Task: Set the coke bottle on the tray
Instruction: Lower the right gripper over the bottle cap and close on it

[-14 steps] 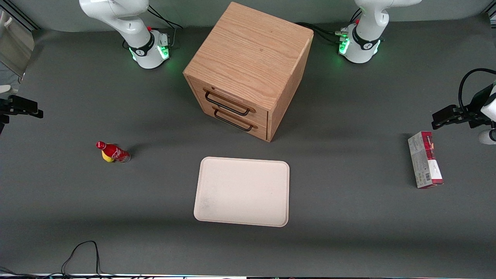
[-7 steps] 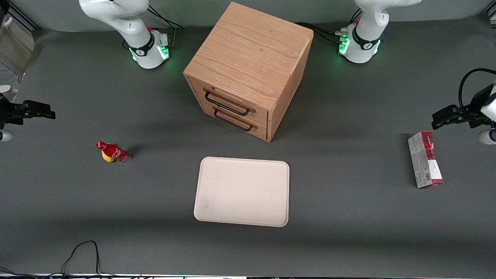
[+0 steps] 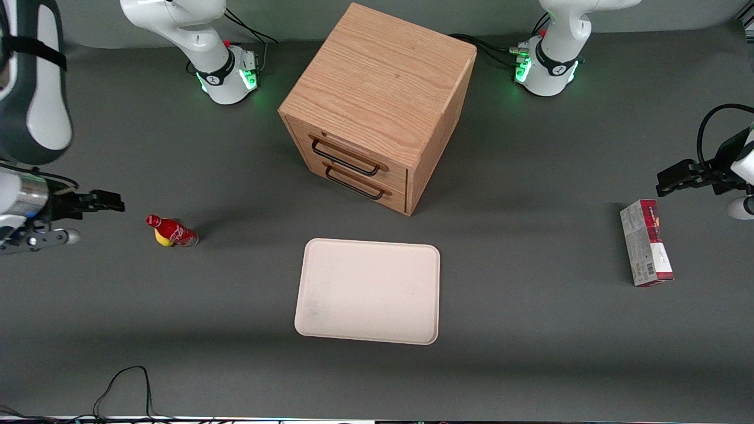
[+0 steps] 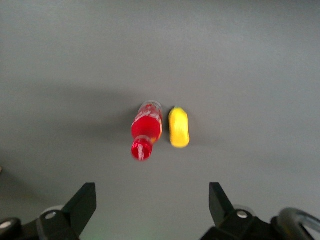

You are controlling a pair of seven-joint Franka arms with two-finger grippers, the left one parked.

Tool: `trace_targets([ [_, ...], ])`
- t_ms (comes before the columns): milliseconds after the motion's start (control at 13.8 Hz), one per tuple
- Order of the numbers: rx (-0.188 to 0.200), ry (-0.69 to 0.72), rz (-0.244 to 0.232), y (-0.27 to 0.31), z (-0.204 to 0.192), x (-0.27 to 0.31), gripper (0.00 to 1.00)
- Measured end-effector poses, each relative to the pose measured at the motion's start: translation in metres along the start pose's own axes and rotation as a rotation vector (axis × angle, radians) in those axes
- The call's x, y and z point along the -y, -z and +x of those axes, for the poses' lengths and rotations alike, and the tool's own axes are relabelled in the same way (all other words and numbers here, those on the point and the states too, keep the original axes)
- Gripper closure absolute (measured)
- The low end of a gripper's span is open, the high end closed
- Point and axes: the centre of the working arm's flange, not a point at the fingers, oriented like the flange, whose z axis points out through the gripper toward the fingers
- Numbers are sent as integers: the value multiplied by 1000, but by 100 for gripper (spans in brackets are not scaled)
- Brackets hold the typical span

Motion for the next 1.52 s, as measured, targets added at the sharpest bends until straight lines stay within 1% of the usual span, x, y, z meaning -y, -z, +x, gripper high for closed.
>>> trace_targets([
  [290,-73,3,-14,-75,-11,4,0],
  [508,-120,2,-25,-115,-22,10,0],
  [581,-126,7,-27,-124,-24,15,0],
  [726,-126,8,-27,-131,-25,26,0],
  [1234,-138,6,-28,-125,-24,32,0],
  [1306,-139,6,-28,-124,-24,32,3],
  [1452,-141,5,-27,-122,-25,31,25],
  [1524,-138,4,-26,-122,-26,31,38],
])
